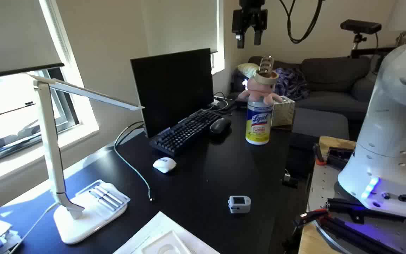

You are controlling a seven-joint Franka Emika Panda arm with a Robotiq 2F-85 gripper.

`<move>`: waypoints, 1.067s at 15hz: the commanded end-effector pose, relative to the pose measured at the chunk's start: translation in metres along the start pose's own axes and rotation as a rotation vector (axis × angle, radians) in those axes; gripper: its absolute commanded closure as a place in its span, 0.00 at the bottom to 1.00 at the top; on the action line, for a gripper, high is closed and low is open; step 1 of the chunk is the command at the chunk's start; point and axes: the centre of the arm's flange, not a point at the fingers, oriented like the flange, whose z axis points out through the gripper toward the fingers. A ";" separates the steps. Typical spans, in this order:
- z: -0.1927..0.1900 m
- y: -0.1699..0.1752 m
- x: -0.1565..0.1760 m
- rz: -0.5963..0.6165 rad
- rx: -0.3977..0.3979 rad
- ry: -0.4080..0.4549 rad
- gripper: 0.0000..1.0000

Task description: Place the grey object at the top of the stack

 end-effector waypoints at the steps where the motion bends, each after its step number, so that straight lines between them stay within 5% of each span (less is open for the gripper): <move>1: 0.000 0.000 0.000 0.000 0.000 0.000 0.00; 5: 0.018 -0.028 0.015 -0.069 -0.042 -0.025 0.00; 9: 0.069 -0.095 0.022 -0.273 -0.085 -0.032 0.00; 16: 0.175 -0.163 -0.010 -0.615 -0.225 -0.078 0.00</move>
